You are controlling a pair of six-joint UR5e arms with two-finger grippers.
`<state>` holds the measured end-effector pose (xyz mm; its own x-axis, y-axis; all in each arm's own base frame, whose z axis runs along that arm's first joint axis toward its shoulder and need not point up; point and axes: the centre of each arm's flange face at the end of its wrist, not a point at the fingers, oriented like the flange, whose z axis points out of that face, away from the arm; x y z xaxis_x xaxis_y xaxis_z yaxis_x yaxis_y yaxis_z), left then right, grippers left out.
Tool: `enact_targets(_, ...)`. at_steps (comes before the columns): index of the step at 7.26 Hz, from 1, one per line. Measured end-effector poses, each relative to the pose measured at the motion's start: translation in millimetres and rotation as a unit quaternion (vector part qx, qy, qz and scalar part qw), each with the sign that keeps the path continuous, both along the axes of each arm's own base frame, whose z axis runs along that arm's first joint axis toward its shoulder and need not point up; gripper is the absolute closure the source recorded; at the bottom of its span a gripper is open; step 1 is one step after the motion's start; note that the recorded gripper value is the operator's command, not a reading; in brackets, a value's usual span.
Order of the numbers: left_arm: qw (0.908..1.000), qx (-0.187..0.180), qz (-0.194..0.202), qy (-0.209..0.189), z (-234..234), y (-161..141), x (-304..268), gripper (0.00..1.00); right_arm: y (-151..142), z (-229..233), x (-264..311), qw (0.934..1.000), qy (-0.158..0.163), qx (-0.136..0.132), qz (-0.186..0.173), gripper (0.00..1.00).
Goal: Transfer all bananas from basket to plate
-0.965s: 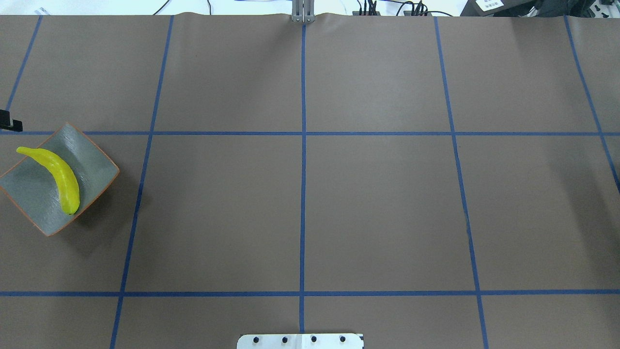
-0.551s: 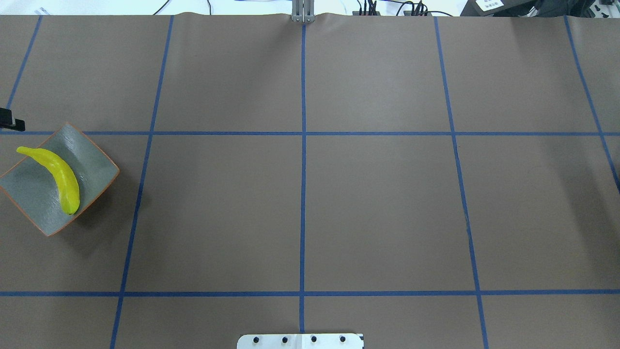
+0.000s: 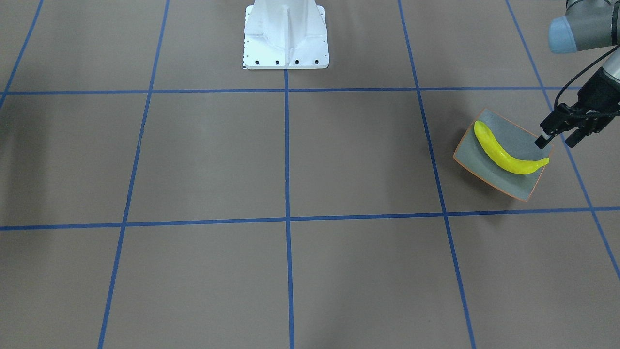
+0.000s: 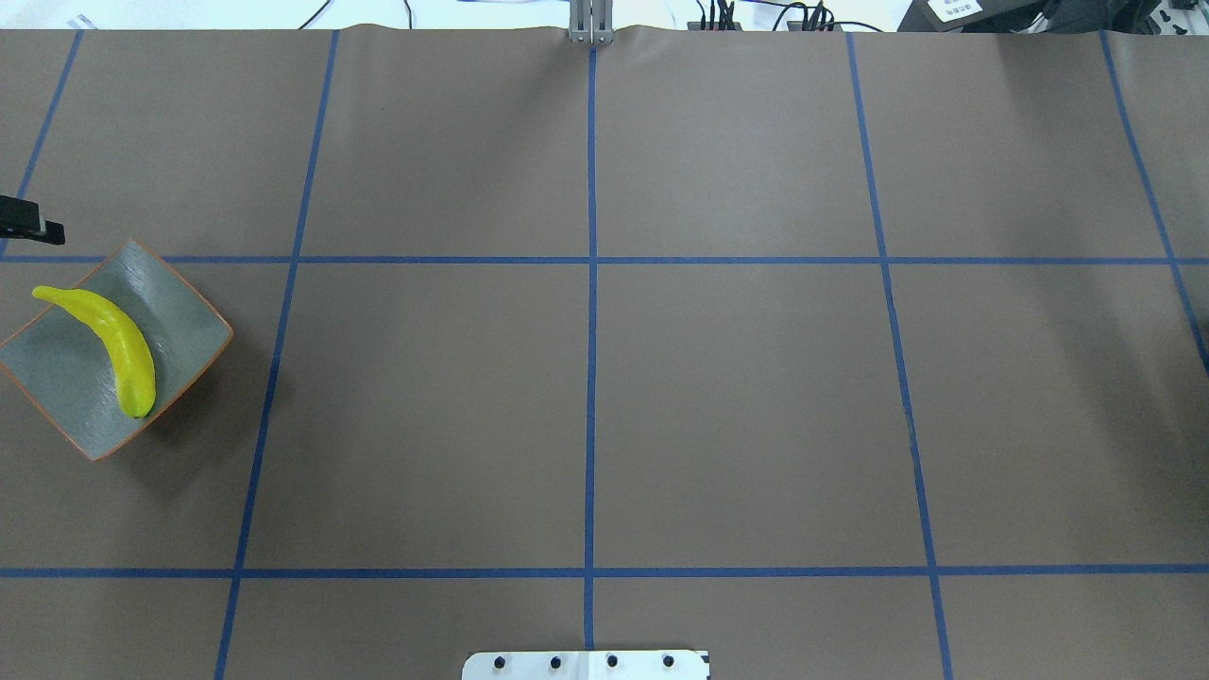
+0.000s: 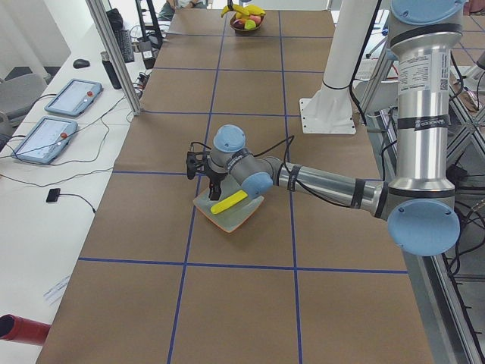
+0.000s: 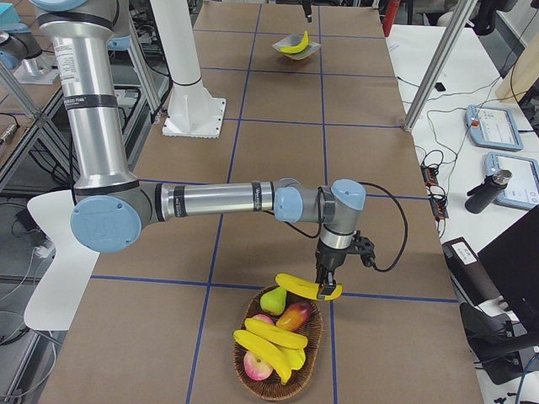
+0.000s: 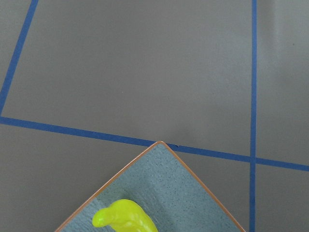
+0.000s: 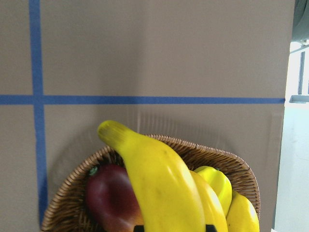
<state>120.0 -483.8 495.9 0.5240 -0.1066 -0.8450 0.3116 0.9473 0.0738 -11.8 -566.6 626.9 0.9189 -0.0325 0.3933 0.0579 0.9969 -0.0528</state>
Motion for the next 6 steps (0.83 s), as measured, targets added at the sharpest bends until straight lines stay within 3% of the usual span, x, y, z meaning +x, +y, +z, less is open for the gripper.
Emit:
enact_targets(3,0.9991,-0.015,-0.014,0.038,-36,-38,19,0.0,-39,-96,-96,0.9978,-0.058,0.026,0.019,1.0)
enact_targets(6,0.9952,-0.025,0.002,0.094,-97,-67,47,0.0,-36,-202,-196,0.9921,-0.109,0.057,0.025,1.0)
